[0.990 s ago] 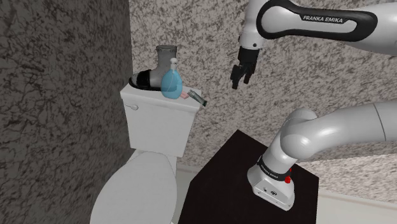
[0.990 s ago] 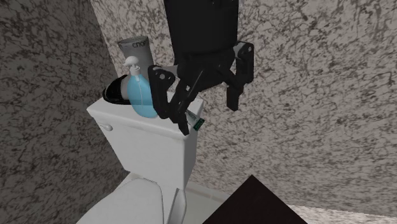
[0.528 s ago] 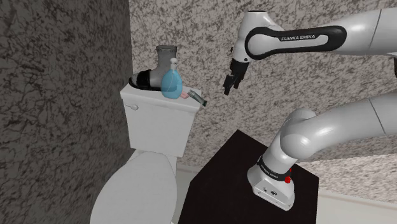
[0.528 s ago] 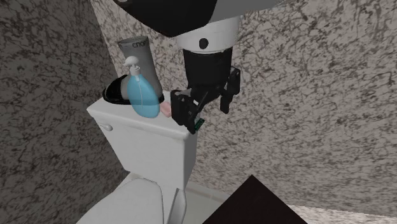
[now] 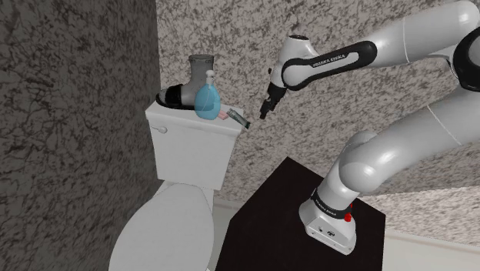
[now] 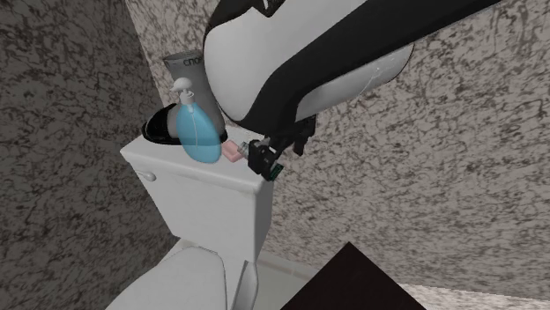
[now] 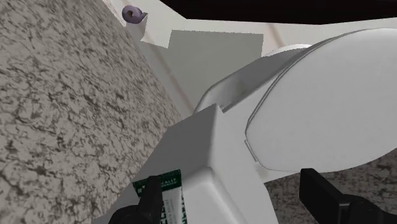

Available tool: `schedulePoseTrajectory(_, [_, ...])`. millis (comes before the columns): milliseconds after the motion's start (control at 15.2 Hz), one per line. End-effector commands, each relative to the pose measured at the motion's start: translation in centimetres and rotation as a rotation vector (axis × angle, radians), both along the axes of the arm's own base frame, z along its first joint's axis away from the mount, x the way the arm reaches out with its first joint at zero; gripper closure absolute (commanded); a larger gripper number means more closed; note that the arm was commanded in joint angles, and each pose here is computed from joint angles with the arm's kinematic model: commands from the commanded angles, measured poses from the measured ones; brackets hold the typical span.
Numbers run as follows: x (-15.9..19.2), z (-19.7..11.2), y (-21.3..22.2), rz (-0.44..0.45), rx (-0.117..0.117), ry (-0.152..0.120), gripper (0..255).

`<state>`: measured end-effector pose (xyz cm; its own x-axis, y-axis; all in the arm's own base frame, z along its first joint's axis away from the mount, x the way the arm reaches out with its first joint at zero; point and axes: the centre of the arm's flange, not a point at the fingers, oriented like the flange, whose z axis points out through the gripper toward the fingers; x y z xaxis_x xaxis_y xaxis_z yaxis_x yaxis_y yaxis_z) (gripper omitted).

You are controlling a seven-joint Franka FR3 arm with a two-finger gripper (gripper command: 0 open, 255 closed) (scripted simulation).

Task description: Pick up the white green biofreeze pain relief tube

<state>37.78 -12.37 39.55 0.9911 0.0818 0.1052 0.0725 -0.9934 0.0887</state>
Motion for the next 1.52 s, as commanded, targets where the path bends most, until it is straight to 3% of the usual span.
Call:
schedulePoseTrajectory(0, [1.8,-1.6,-0.9,0.031,-0.008,-0.031,0])
schedulePoseTrajectory(924, [13.7,-11.6,-6.6,0.240,-0.046,-0.223,0])
schedulePoseTrajectory(1452, [13.8,-15.6,-6.6,0.242,-0.046,-0.224,0])
